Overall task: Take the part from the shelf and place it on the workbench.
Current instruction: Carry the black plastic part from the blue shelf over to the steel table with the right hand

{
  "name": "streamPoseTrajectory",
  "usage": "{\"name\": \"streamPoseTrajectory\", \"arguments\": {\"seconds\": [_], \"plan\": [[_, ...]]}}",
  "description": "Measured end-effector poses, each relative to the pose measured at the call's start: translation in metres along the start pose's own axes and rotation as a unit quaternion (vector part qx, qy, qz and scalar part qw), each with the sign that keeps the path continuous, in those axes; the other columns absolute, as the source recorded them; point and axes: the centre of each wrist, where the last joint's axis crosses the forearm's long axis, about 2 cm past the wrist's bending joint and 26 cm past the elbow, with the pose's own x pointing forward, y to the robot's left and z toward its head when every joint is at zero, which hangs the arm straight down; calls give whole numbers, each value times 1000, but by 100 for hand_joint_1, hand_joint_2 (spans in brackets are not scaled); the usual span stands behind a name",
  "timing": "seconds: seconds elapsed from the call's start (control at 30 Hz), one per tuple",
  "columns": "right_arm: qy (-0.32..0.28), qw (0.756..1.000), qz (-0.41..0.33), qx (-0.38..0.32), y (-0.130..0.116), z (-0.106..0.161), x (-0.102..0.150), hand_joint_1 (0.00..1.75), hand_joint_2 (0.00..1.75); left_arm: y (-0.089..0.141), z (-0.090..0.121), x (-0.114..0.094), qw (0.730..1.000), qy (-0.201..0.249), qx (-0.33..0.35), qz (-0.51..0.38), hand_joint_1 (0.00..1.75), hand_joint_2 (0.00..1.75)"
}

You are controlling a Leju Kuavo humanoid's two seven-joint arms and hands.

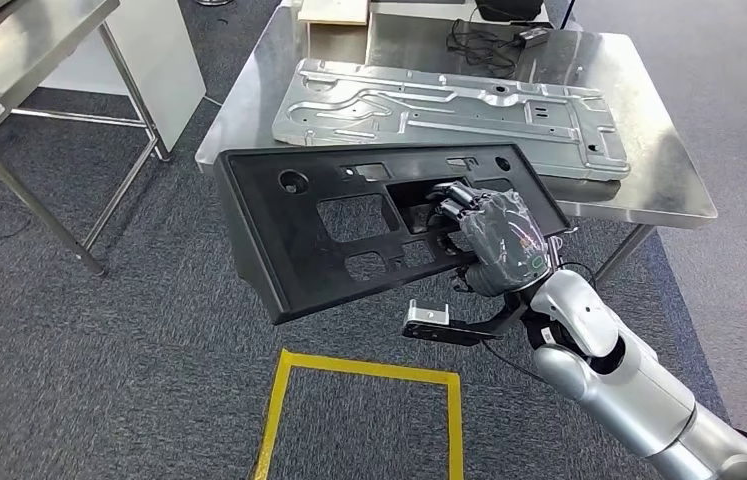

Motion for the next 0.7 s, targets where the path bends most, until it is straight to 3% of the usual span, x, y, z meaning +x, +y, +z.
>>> {"name": "streamPoseTrajectory", "arguments": {"seconds": [0.17,0.7], "plan": [[3,1000,24,11,-6,-10,-6,175,175,-4,-1,2,1000,-1,-4,1,0,175],[7,991,125,41,-62,-116,-38,175,175,-7,-1,1,1000,-10,-22,0,0,175]]}}
